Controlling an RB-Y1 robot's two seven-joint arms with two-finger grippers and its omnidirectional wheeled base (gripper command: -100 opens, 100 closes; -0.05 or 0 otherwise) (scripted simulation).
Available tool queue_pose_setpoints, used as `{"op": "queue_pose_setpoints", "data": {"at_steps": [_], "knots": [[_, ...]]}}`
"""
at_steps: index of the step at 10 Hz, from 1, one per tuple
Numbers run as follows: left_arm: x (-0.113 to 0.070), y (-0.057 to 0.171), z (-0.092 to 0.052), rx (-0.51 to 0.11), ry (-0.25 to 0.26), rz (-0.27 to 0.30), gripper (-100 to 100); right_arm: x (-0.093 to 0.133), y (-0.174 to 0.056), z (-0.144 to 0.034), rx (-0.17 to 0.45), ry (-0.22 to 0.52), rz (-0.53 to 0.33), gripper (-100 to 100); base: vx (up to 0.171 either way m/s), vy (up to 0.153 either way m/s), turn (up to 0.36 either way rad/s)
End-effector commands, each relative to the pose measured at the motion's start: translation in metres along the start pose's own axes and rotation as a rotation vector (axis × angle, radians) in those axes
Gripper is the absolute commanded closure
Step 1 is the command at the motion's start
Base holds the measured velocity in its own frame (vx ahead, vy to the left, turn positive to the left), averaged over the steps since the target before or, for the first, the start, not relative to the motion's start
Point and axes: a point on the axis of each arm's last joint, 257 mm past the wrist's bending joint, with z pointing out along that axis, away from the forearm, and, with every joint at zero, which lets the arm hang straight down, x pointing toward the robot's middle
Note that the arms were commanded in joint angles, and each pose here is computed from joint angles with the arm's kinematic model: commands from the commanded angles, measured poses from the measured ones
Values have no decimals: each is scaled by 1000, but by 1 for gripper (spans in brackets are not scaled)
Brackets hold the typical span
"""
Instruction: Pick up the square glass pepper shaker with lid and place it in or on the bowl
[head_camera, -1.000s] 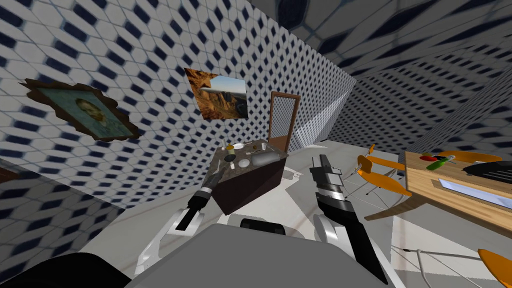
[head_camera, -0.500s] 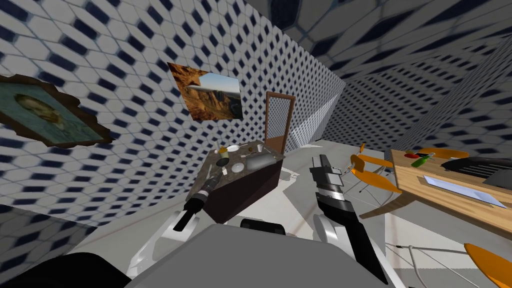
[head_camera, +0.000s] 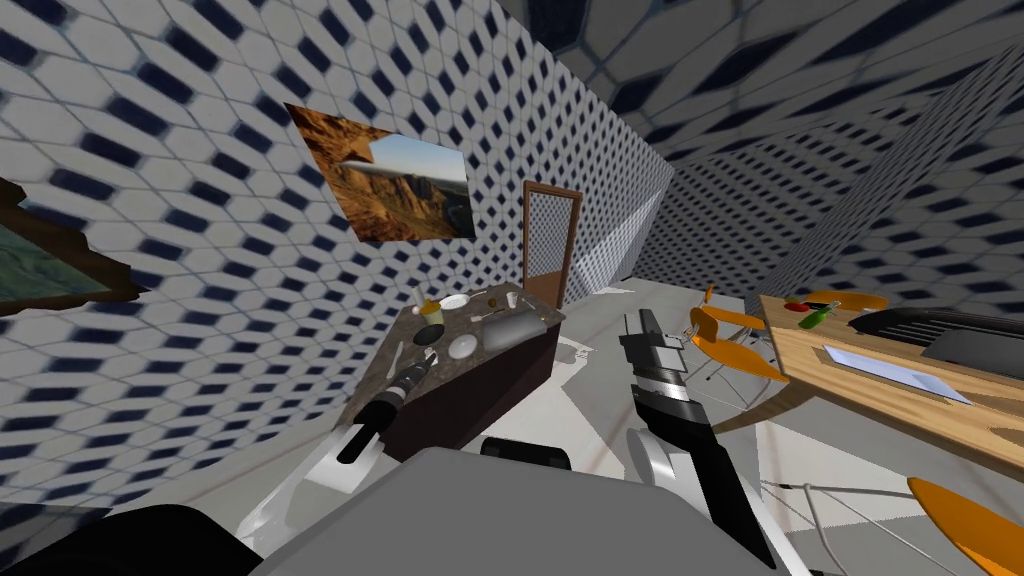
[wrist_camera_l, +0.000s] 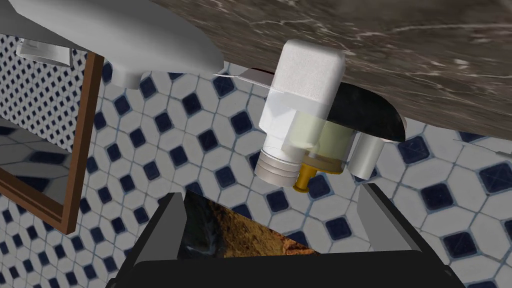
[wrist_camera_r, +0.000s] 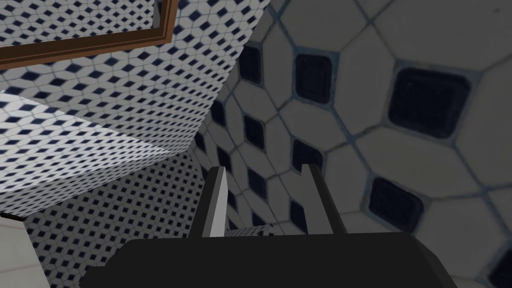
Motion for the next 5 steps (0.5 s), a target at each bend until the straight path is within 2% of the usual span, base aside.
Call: {"op": "queue_pose_setpoints", "data": {"at_steps": [1, 2, 3, 4, 5], "knots": [[8, 19, -2, -46, 28, 18, -100, 0, 0, 0, 0, 0, 0, 0, 125, -7, -87], [11, 30, -4, -71, 42, 30, -100, 0, 0, 0, 0, 0, 0, 0, 123, 3, -61], [8, 24, -4, -54, 33, 22, -100, 0, 0, 0, 0, 0, 0, 0, 55, 3, -8], [8, 26, -4, -58, 34, 23, 0, 0, 0, 0, 0, 0, 0, 0, 10, 1, 1], [9, 28, 1, -62, 29, 19, -100, 0, 0, 0, 0, 0, 0, 0, 58, 28, -47]]}}
